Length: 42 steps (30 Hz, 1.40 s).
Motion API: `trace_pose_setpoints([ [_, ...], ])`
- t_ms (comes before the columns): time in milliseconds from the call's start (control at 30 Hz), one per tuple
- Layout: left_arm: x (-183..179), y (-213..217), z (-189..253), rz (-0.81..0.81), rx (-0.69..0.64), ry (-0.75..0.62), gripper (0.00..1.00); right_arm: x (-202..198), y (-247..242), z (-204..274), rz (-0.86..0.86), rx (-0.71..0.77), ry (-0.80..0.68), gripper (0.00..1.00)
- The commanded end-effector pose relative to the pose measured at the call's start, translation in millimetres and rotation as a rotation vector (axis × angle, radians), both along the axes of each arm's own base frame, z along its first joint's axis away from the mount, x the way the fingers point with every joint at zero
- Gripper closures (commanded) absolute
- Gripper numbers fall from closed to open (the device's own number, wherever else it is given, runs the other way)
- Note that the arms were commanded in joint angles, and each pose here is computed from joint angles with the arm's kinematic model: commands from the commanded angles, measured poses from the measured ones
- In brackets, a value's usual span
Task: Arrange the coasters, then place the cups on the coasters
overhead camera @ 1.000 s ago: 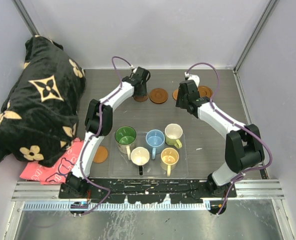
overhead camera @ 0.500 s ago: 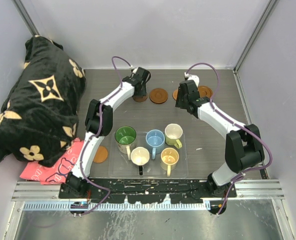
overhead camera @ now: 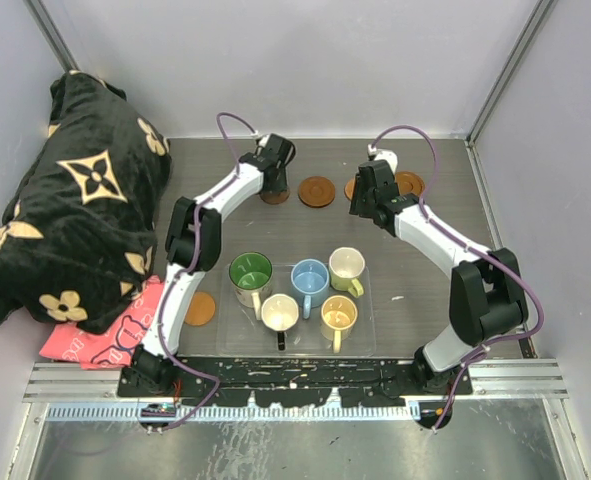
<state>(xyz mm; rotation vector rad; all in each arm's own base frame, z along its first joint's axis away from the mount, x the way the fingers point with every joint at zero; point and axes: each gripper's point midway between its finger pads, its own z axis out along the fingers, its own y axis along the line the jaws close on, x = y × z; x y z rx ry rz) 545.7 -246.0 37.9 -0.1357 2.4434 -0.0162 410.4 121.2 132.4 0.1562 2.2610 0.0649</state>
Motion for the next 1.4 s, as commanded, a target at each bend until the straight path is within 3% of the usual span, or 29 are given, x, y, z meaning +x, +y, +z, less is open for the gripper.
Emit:
trace_pose_setpoints([
  [0, -10, 18, 2, 0.029, 0.029, 0.036, 0.53, 11, 4, 25, -0.010, 0.049, -0.081, 0.52],
  [100, -11, 18, 2, 0.027, 0.023, 0.041, 0.53, 11, 4, 24, -0.009, 0.048, -0.080, 0.52],
  [167, -11, 17, 2, 0.027, 0.019, 0.041, 0.59, 11, 4, 23, -0.011, 0.047, -0.077, 0.52],
  [500, -18, 20, -3, 0.029, 0.023, 0.059, 0.57, 10, 5, 21, -0.008, 0.052, -0.077, 0.52],
  [867, -18, 20, 0, 0.020, 0.022, 0.049, 0.52, 9, 5, 19, -0.008, 0.057, -0.072, 0.52],
  [1067, -15, 15, 7, 0.002, 0.005, 0.031, 0.42, 9, 4, 21, -0.010, 0.057, -0.077, 0.52],
  [1367, -9, 8, 29, -0.024, -0.026, -0.021, 0.41, 9, 6, 20, -0.007, 0.065, -0.074, 0.52],
])
